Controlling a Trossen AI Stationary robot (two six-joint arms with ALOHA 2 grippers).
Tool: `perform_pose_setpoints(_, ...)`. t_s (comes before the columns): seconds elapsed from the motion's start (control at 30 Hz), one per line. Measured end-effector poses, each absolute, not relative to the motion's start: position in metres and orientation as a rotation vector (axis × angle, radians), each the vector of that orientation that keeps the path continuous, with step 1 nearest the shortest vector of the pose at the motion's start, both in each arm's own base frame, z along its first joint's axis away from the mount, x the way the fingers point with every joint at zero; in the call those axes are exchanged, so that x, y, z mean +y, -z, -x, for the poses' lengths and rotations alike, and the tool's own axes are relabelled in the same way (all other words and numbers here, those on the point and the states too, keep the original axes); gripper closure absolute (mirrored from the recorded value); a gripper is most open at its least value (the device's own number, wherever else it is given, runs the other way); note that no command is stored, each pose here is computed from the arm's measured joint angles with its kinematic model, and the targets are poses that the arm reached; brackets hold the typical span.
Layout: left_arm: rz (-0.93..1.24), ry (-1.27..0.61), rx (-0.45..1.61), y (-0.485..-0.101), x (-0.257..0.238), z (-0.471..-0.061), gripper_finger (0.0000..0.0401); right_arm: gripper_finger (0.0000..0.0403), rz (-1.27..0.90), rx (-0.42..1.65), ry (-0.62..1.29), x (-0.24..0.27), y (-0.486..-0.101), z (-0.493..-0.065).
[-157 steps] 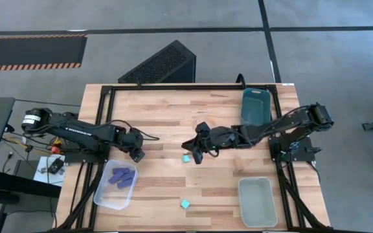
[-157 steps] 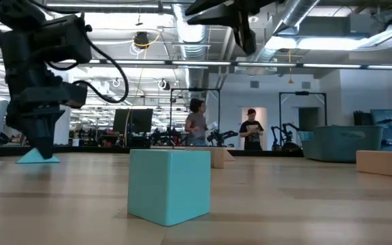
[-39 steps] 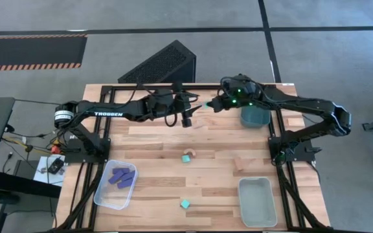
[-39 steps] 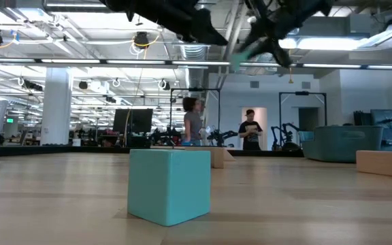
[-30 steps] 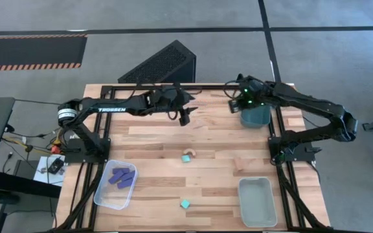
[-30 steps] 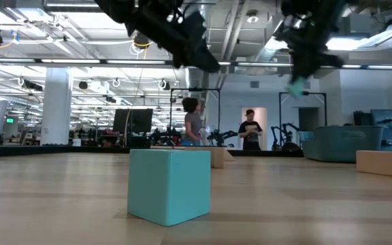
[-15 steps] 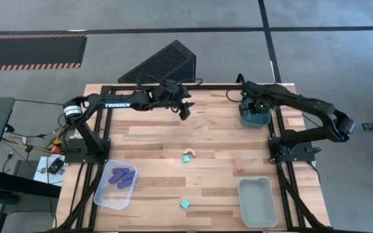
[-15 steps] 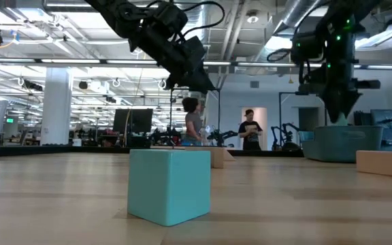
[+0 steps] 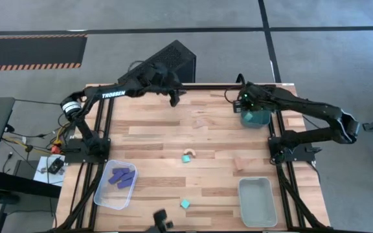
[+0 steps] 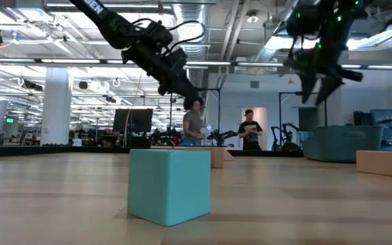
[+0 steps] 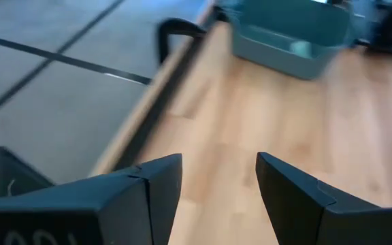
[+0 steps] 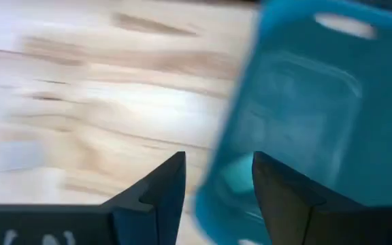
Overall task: Sort & place blocks by color
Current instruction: Put the bottom blue block into the blue bin
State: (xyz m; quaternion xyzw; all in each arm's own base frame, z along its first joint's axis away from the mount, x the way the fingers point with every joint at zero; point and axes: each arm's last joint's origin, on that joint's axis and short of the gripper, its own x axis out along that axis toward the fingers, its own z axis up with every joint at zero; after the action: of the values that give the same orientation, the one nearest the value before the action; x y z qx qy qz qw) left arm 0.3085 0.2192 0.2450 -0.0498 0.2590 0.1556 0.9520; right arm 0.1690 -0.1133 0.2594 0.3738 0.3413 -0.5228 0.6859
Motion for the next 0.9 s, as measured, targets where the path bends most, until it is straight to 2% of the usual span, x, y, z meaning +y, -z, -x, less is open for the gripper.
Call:
perform_pose_setpoints(0.13, 0.092, -0.399, 0.464, -0.251, 0.245, -0.292, 0.0222, 0.0242, -0.847, 0.708, 0.891, -0.094, -0.272, -0.188)
perform_pose_setpoints(0.2, 0.118, -0.4, 0.416, -0.254, 0.254, -0.286, 0.0222, 0.0259, -0.859, 0.773, 0.73, -0.081, -0.268, -0.199)
perform_pose_setpoints(0.3, 0.181, -0.346, 0.341, -0.259, 0.264, -0.279, 0.0222, 0.0287, -0.855, 0.946, 0.626, -0.062, -0.252, -0.212)
perform_pose_setpoints(0.47, 0.267, -0.321, 0.297, -0.261, 0.268, -0.275, 0.0222, 0.0326, -0.845, 1.262, 0.714, -0.055, -0.219, -0.215)
perform_pose_setpoints(0.6, 0.287, -0.286, 0.322, -0.259, 0.263, -0.278, 0.0222, 0.0344, -0.816, 1.382, 0.816, -0.065, -0.205, -0.212)
perform_pose_setpoints(0.7, 0.304, -0.219, 0.346, -0.256, 0.257, -0.281, 0.0222, 0.0349, -0.794, 1.387, 0.913, -0.078, -0.202, -0.208)
perform_pose_setpoints(0.9, 0.355, -0.169, 0.384, -0.255, 0.246, -0.284, 0.0222, 0.0349, -0.69, 1.239, 1.032, -0.093, -0.22, -0.193)
